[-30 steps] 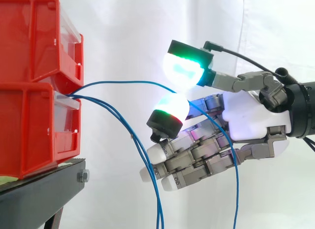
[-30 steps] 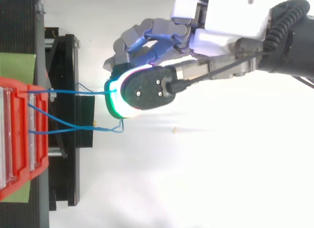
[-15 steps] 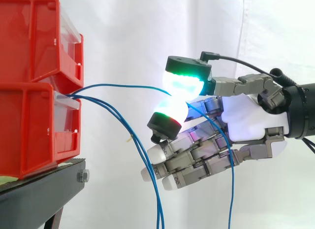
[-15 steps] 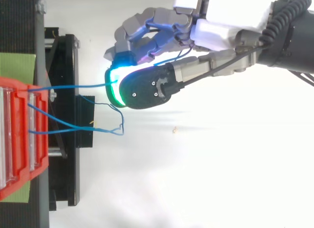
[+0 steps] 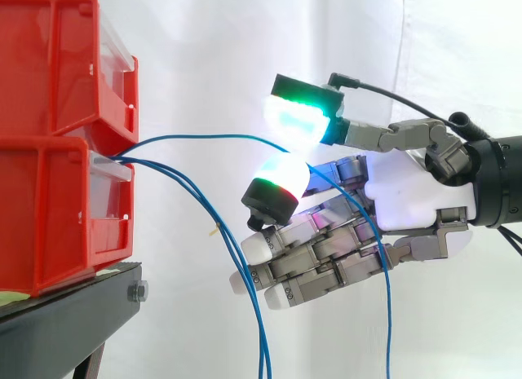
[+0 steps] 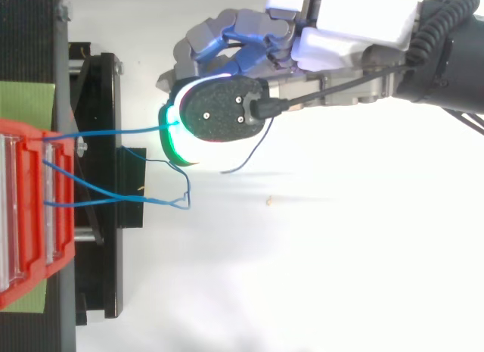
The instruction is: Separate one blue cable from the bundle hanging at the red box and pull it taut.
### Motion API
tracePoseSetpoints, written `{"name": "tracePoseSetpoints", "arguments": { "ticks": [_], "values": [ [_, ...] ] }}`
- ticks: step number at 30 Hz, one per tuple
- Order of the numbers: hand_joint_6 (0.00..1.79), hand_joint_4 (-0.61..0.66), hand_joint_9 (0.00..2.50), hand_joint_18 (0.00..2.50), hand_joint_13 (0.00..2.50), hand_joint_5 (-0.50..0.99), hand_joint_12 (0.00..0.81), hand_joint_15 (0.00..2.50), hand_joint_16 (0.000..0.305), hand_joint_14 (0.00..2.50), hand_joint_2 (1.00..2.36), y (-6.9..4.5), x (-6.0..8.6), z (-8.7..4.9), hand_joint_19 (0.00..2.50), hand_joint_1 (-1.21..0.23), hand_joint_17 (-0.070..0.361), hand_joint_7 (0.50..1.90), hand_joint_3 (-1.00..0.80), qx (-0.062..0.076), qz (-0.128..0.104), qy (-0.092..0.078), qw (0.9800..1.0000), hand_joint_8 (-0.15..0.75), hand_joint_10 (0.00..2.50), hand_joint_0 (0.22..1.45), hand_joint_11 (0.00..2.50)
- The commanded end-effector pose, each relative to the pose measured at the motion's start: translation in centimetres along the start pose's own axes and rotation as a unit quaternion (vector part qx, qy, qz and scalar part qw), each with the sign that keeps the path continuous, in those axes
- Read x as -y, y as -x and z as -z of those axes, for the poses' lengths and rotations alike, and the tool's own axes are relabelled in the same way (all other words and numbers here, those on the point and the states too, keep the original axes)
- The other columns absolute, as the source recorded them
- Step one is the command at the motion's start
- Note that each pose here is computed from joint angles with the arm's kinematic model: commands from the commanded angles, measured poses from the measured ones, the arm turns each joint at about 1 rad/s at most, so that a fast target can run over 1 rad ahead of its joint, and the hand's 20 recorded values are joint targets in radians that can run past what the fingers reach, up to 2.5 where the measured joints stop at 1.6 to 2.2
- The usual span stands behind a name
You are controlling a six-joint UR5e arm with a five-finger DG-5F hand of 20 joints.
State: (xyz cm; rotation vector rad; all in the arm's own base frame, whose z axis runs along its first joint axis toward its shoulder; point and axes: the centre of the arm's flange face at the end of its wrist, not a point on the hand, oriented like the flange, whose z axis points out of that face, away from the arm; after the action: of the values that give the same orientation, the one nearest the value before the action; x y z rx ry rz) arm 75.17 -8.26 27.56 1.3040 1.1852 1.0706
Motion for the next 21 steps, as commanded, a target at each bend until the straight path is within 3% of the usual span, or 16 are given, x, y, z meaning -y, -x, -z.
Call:
{"name": "tracePoseSetpoints", "arguments": {
  "ticks": [1,3,8,14,17,21],
  "values": [
    [0.83,0.21,0.71,0.21,0.33,-0.18,0.329,0.0,0.035,0.0,1.02,-0.03,0.01,0.0,0.0,-0.55,0.078,1.19,-0.21,0.0,0.0,0.0,1.0,0.347,0.01,0.59,0.37],
    [0.85,0.22,0.7,0.21,0.32,-0.19,0.334,0.0,0.036,0.0,1.02,-0.03,0.01,0.0,0.0,-0.67,0.08,1.2,-0.11,0.0,0.001,0.0,1.0,0.348,0.01,0.58,0.38],
    [0.87,0.2,0.67,0.2,0.32,-0.2,0.339,0.0,0.036,0.0,1.02,-0.03,0.12,-0.02,0.0,-0.75,0.082,1.21,-0.04,0.0,0.001,-0.001,1.0,0.339,0.01,0.59,0.39],
    [0.89,0.19,0.66,0.22,0.32,-0.22,0.343,0.0,0.037,0.0,1.02,-0.15,0.12,-0.02,0.0,-0.85,0.084,1.15,-0.29,-0.001,0.002,-0.001,1.0,0.332,0.01,0.69,0.39],
    [0.89,0.2,0.66,0.24,0.33,-0.21,0.346,0.0,0.038,0.0,1.0,-0.04,0.11,-0.04,0.0,-0.86,0.085,1.18,-0.43,0.0,0.002,0.0,1.0,0.328,0.01,0.73,0.4],
    [0.89,0.22,0.67,0.25,0.34,-0.21,0.345,0.0,0.037,0.0,1.0,-0.15,0.12,-0.02,0.0,-0.87,0.084,1.17,-0.5,-0.001,0.002,-0.001,1.0,0.326,0.01,0.72,0.4]
  ]
}}
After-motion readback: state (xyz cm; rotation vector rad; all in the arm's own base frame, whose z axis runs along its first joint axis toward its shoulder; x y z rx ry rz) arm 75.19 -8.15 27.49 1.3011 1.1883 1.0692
